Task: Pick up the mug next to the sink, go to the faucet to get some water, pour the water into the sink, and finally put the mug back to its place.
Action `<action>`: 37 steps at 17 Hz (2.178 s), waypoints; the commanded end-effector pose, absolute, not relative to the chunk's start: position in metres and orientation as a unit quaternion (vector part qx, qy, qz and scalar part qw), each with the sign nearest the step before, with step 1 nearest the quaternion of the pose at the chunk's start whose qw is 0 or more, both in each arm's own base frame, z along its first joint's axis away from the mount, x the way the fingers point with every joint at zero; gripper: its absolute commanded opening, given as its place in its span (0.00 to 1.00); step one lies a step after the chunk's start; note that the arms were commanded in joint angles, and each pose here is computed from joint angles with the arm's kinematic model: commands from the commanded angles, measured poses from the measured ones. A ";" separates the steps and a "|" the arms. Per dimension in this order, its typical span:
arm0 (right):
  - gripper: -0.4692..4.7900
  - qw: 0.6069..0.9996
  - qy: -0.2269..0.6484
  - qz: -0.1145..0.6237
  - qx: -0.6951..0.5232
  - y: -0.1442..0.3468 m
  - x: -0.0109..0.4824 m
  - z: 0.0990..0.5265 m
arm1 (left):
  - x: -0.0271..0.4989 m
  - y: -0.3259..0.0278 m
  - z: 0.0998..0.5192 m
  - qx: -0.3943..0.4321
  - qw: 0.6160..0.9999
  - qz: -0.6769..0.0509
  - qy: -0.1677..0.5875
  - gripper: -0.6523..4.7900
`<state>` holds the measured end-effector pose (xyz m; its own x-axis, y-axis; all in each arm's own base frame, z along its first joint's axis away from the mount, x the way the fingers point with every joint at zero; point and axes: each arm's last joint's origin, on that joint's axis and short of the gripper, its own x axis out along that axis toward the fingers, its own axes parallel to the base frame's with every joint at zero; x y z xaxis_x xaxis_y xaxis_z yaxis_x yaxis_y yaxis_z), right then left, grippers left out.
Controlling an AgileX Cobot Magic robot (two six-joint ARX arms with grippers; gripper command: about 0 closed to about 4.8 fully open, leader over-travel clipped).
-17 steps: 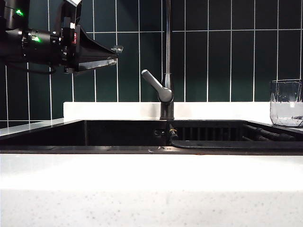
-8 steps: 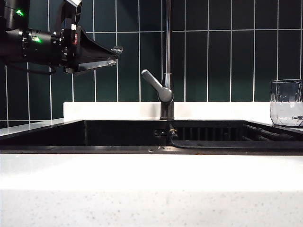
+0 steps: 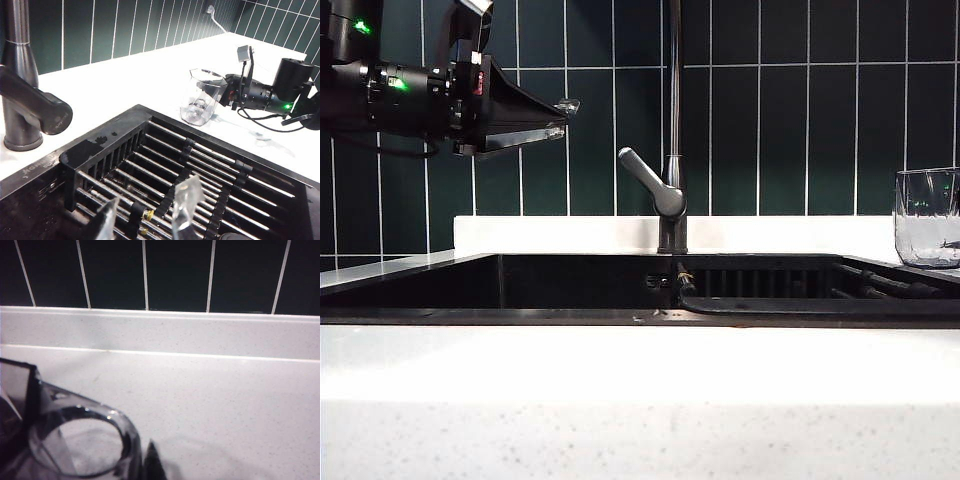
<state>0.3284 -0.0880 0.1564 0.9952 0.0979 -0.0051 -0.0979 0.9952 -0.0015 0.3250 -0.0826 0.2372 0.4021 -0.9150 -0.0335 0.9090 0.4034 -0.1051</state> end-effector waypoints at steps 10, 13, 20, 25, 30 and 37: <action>0.08 0.992 0.010 0.121 0.018 -0.050 0.305 0.227 | 0.335 -0.083 0.214 -0.043 0.845 -0.528 0.077 0.40; 0.08 0.987 0.010 0.159 0.016 -0.017 0.303 0.236 | 0.336 -0.084 0.218 -0.041 0.845 -0.528 0.067 0.40; 0.08 0.969 0.074 0.234 0.032 0.056 0.317 0.264 | 0.344 -0.085 0.233 -0.034 0.849 -0.526 0.044 0.40; 0.08 0.962 0.085 0.256 0.032 0.070 0.331 0.299 | 0.384 -0.093 0.234 -0.040 0.819 -0.571 0.053 0.40; 0.08 0.958 0.090 0.269 0.033 0.077 0.330 0.298 | 0.422 -0.064 0.234 -0.058 0.828 -0.552 0.076 1.00; 0.08 0.951 0.086 0.294 0.033 0.091 0.330 0.296 | 0.450 -0.057 0.227 -0.074 0.803 -0.585 0.086 1.00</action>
<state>0.3300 0.0882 0.2913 0.8144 0.5544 -0.1716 -0.5416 0.8322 0.1188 0.4467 -0.0558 0.2291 0.3135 -0.9483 -0.0487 0.9270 0.3168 -0.2010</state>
